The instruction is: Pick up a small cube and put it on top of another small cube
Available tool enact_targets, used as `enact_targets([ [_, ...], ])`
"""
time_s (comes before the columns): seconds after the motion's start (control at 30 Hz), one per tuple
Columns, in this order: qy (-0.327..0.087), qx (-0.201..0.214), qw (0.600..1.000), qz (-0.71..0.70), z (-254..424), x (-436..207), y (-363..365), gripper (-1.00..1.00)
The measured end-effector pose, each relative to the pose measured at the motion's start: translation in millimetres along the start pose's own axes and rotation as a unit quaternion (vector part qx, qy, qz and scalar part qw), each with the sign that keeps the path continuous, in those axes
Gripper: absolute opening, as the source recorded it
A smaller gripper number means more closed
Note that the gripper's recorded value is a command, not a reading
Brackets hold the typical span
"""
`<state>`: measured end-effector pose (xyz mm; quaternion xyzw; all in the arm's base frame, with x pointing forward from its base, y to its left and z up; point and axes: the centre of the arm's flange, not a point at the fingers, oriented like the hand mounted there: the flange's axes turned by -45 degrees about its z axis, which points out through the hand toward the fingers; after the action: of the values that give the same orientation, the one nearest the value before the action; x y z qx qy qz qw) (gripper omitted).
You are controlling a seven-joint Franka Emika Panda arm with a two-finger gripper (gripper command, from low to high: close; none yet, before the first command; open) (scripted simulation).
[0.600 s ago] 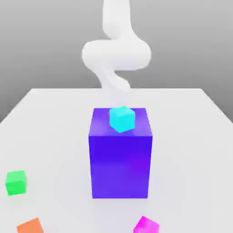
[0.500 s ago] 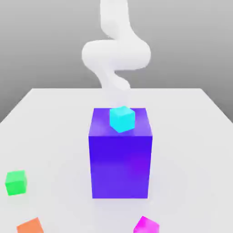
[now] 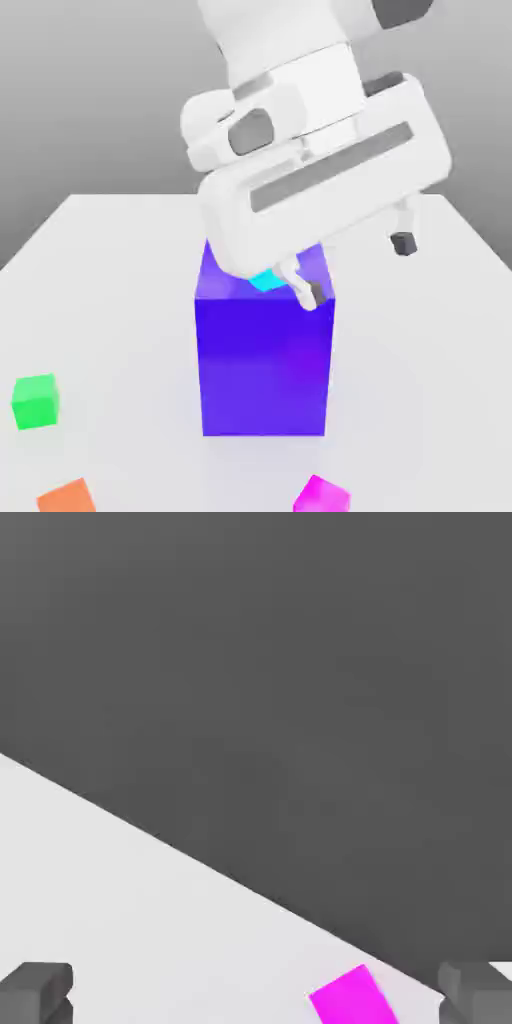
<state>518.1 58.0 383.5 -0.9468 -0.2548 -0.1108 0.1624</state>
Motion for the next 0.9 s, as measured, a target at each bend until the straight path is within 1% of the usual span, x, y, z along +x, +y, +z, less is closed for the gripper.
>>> enact_targets([
  [0.13, -0.043, 0.008, 0.998, -0.035, 61, -10, 7, 0.0],
  [0.3, -0.091, -0.002, 0.993, -0.081, 120, -28, 18, 0.0],
  [0.47, -0.133, -0.031, 0.981, -0.14, 160, -46, 26, 0.0],
  [0.63, -0.168, -0.077, 0.96, -0.211, 178, -55, 32, 0.0],
  [0.7, -0.173, -0.088, 0.955, -0.226, 194, -58, 36, 0.0],
  [0.8, -0.175, -0.09, 0.953, -0.23, 230, -70, 46, 0.0],
  [0.83, -0.184, -0.08, 0.952, -0.232, 238, -74, 46, -1.0],
  [0.9, -0.185, -0.08, 0.952, -0.232, 238, -74, 46, -1.0],
])
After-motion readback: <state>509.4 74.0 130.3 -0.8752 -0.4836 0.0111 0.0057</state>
